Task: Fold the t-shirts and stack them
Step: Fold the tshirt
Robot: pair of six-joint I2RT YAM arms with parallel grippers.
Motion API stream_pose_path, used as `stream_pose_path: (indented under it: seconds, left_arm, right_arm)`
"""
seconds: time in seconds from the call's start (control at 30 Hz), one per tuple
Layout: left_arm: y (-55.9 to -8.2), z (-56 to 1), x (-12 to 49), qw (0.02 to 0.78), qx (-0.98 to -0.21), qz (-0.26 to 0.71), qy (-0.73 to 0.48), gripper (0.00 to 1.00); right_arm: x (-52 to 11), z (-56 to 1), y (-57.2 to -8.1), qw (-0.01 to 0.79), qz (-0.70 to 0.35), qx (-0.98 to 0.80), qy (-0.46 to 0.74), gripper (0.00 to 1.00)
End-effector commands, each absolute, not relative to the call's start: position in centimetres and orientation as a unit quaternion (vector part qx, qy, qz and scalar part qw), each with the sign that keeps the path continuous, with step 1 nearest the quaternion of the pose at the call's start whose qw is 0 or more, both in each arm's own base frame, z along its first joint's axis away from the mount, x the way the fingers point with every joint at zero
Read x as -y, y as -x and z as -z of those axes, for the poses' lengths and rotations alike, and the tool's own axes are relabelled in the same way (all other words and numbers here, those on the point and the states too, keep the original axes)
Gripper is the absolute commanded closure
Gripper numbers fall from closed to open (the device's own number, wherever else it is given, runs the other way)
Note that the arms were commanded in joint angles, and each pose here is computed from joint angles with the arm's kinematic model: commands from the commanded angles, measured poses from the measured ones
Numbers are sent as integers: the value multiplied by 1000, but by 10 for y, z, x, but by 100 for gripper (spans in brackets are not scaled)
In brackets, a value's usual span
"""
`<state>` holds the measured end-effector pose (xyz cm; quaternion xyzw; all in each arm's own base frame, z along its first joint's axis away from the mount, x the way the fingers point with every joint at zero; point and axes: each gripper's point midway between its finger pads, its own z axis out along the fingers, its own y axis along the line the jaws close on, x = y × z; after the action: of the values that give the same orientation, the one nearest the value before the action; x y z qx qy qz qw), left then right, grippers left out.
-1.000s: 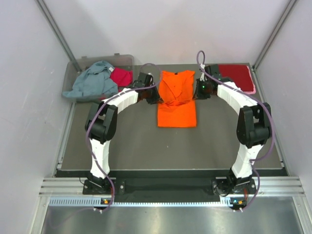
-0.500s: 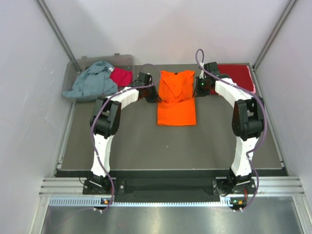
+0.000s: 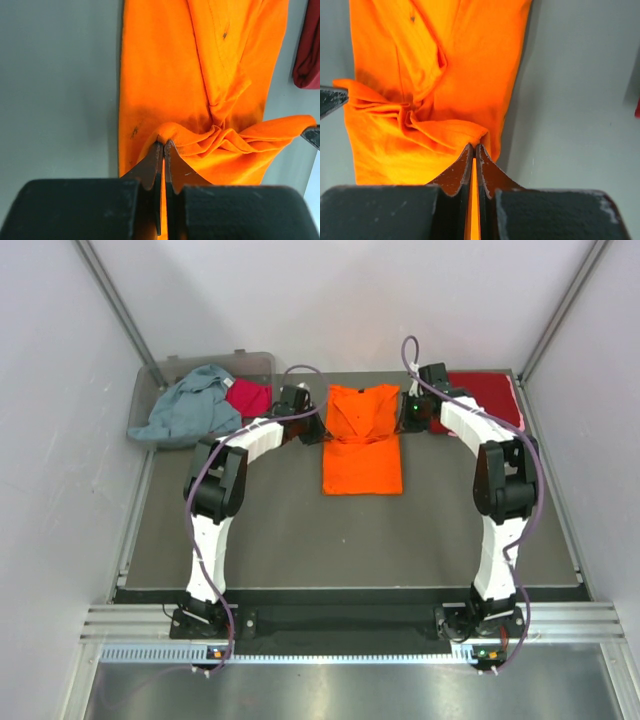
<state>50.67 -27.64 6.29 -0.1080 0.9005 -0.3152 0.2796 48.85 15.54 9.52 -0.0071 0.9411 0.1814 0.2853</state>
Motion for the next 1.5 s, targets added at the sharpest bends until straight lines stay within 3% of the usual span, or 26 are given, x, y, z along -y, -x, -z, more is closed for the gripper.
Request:
stream_pose_path:
  seconds: [0.0,0.3,0.4,0.43,0.5,0.63,0.73,0.83,1.0,1.47]
  left_arm:
    - [-529,-84,272,325,-882,323,109,100]
    - [-540,-81,275,330,-880,326,97,96]
    - [-542,-88,270,334,-883,315,95,84]
    - [-542,-92,268,334,-884,313,95,80]
    - [-540,-109,264,344,-885,303,80,71]
    - [-517,-130,252,337,-900,272,48,63]
    - [-483,-133,249,323,-907,270,25,60]
    - [-443,-122,248,294,-910,293,17,60]
    - [-390,-88,253,239,-915,324,5,59]
    - [-366,-39,276,191,-925,329,-10,61]
  right_arm:
    - [-150,-109,-514,321,-186,-929,7,100]
    - [-148,-109,-532,328,-184,-926,7,96]
    - [-148,-115,-535,326,-189,-926,6,83]
    - [-147,-117,-535,326,-190,-926,5,74]
    - [-145,-130,-530,327,-189,-926,5,67]
    - [-139,-143,-498,312,-188,-931,3,54]
    - [-136,-120,-450,263,-191,-946,8,52]
    - [-136,-123,-419,263,-204,-943,16,51]
    - [-132,-108,-395,258,-204,-944,27,50]
    - [-143,-59,-367,209,-235,-949,32,52]
